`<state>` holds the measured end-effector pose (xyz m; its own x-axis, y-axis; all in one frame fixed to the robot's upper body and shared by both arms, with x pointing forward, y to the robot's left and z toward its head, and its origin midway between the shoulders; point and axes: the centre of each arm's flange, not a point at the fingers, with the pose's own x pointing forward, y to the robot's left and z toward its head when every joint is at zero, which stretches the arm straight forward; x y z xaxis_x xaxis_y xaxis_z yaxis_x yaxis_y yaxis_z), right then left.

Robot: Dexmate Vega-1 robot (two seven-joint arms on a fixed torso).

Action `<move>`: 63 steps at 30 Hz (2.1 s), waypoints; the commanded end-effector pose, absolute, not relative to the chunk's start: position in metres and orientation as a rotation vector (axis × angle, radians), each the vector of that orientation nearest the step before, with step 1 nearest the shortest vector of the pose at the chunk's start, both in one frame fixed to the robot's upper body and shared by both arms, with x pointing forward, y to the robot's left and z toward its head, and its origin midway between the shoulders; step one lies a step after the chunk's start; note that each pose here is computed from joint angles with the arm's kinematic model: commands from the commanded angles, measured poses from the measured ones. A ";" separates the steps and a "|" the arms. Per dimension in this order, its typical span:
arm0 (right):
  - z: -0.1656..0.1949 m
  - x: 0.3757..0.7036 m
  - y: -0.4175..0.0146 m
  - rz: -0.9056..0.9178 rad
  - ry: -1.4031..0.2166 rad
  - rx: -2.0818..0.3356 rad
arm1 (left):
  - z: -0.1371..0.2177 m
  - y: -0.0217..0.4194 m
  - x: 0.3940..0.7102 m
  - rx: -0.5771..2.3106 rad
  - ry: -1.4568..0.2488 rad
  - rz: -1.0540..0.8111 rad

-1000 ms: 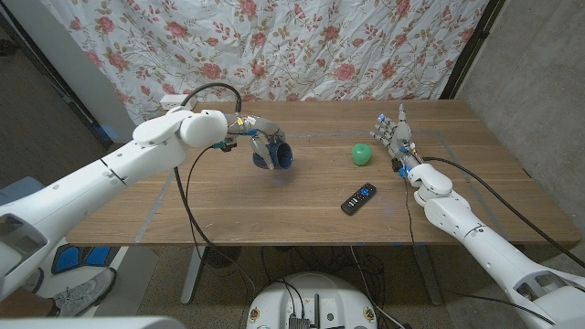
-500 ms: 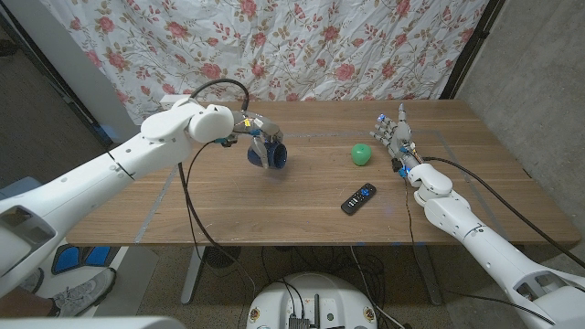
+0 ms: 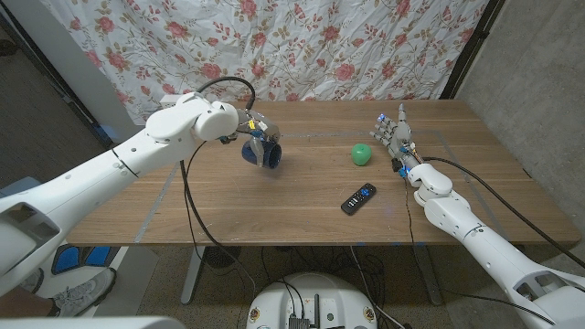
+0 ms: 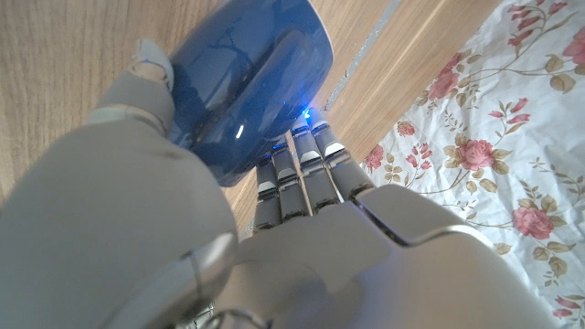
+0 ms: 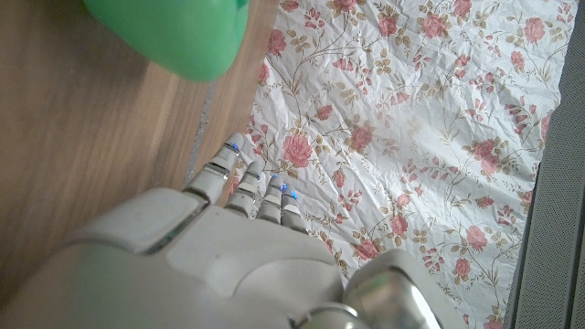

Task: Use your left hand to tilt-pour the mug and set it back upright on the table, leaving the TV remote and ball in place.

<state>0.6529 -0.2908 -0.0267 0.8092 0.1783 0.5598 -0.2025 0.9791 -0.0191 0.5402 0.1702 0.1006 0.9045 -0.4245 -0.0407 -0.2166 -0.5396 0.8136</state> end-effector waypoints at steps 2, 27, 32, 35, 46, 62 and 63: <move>-0.027 0.653 -0.291 0.203 -0.594 0.042 | 0.098 0.168 0.533 2.280 -0.426 -0.220; -0.027 0.653 -0.291 0.204 -0.594 0.042 | 0.087 0.163 0.528 2.434 -0.405 -0.198; -0.027 0.653 -0.291 0.204 -0.594 0.042 | 0.086 0.166 0.529 2.438 -0.391 -0.193; -0.027 0.653 -0.291 0.204 -0.594 0.042 | 0.085 0.167 0.530 2.454 -0.380 -0.181; -0.027 0.653 -0.291 0.203 -0.594 0.042 | 0.084 0.172 0.531 2.484 -0.358 -0.147; -0.027 0.653 -0.291 0.203 -0.594 0.042 | 0.082 0.164 0.534 2.530 -0.361 -0.160; -0.027 0.653 -0.291 0.203 -0.594 0.042 | 0.082 0.163 0.534 2.528 -0.358 -0.163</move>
<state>0.6530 -0.2908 -0.0264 0.8089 0.1788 0.5601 -0.2028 0.9790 -0.0196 0.5317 0.1689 0.0838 0.9564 -0.2908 -0.0270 -0.2182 -0.7728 0.5960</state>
